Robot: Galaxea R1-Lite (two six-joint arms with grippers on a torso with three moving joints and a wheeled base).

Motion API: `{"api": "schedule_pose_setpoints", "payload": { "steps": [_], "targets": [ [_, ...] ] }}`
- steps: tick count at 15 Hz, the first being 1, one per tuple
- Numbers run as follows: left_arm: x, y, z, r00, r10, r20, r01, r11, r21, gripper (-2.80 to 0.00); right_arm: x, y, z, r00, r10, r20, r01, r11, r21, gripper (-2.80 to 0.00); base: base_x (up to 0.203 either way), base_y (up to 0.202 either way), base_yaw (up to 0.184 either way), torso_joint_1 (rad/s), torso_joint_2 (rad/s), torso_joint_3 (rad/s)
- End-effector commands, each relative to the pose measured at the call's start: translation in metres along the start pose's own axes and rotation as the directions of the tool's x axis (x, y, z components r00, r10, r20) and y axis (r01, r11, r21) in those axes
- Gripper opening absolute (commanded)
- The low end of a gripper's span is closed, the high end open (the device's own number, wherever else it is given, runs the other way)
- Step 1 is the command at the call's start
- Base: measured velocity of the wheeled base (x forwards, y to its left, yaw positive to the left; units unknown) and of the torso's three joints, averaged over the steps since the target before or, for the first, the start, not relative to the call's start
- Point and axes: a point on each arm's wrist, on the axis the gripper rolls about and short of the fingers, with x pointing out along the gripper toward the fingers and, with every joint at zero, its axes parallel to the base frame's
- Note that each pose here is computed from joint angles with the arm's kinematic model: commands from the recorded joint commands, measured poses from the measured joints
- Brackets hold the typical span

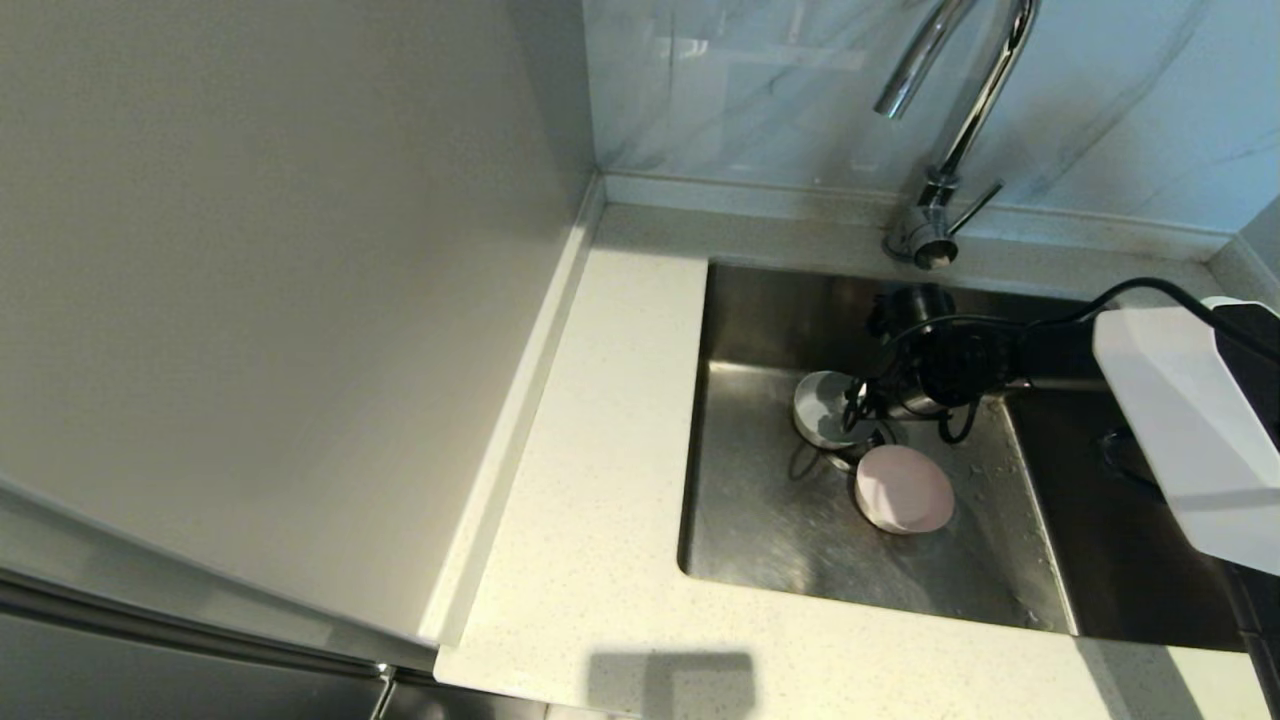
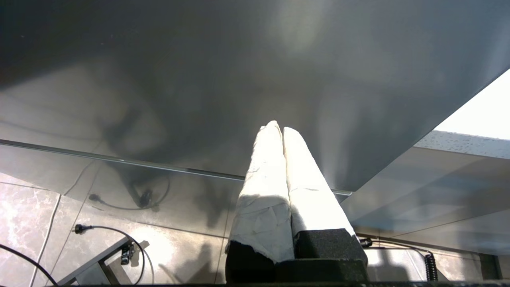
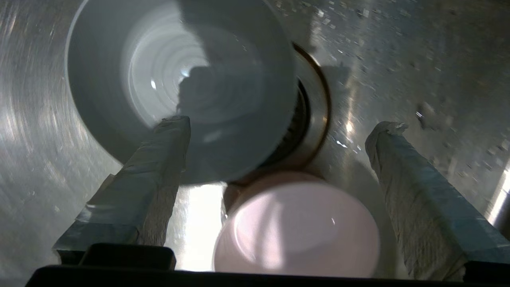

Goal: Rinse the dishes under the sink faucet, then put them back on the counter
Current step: Put a bowl back to the table from the sink

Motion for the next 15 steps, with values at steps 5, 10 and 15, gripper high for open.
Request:
{"api": "schedule_pose_setpoints", "payload": {
  "steps": [5, 10, 15],
  "targets": [
    [0.0, 0.0, 0.0, 1.0, 0.001, 0.003, -0.001, 1.0, 0.0, -2.8, 0.039, 0.0, -0.016, 1.0, -0.007, -0.005, 0.007, 1.0, 0.004, 0.0, 0.0, 0.0, 0.0, 0.0, 0.0, 0.0],
    [0.0, 0.0, 0.0, 1.0, 0.001, 0.003, -0.001, 1.0, 0.0, -2.8, 0.049, 0.002, -0.021, 0.999, 0.035, 0.001, -0.035, 0.999, -0.015, -2.8, 0.0, 0.0, 0.0, 0.0, 0.0, 0.0],
    [0.0, 0.0, 0.0, 1.0, 0.001, 0.003, -0.001, 1.0, 0.0, -2.8, 0.043, -0.001, -0.01, 0.997, 0.039, 0.063, -0.037, 0.999, -0.03, -2.8, 0.0, 0.0, 0.0, 0.0, 0.0, 0.0]
  ]
}}
